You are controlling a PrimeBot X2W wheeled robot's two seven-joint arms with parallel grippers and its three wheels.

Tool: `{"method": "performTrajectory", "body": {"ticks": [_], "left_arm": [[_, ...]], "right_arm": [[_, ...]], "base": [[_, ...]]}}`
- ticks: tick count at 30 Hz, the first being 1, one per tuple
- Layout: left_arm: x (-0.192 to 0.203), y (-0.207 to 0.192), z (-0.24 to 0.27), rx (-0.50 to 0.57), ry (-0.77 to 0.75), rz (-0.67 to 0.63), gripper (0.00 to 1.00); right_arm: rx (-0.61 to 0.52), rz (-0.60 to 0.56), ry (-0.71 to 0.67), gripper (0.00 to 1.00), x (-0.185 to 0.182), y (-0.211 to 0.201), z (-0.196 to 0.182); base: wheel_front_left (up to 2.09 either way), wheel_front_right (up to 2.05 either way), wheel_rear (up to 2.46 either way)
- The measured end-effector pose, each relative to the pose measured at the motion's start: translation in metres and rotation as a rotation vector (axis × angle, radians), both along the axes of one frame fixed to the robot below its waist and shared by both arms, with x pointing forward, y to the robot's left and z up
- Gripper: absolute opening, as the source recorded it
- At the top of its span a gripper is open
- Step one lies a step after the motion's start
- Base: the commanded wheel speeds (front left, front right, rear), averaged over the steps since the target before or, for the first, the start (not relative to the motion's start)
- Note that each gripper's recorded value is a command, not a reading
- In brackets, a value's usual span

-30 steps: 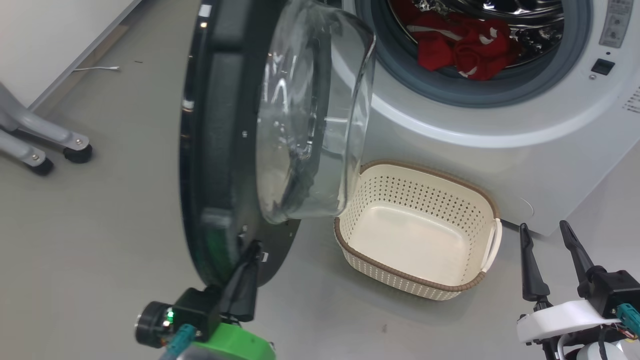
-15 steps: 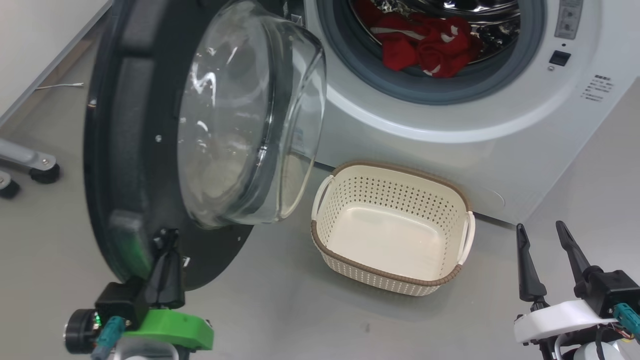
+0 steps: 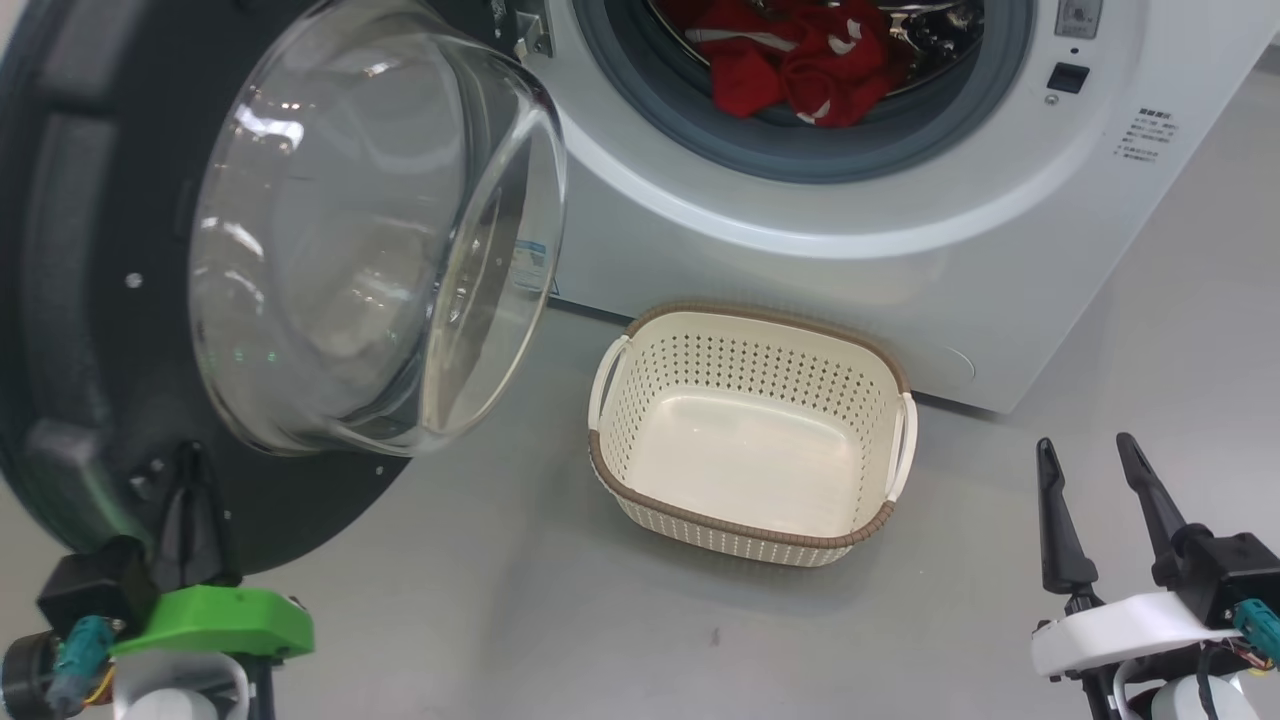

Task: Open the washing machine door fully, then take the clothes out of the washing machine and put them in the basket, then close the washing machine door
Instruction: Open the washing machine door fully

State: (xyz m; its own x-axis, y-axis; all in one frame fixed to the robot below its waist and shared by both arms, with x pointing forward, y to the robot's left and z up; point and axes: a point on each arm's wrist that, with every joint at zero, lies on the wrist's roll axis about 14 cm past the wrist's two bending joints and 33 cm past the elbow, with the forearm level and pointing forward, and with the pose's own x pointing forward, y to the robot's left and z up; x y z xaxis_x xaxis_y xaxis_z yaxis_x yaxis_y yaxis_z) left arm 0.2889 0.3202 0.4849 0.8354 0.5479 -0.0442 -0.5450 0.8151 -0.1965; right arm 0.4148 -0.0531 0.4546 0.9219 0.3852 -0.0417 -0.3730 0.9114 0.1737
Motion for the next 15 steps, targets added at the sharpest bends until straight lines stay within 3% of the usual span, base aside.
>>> {"method": "performTrajectory", "body": {"ticks": [15], "left_arm": [[0.009,0.043,-0.012,-0.011,0.034,0.126,0.0]], "right_arm": [[-0.011,-0.047,0.002,1.0,0.015,-0.02,-0.007]], "base": [[0.0,0.0,0.0]]}}
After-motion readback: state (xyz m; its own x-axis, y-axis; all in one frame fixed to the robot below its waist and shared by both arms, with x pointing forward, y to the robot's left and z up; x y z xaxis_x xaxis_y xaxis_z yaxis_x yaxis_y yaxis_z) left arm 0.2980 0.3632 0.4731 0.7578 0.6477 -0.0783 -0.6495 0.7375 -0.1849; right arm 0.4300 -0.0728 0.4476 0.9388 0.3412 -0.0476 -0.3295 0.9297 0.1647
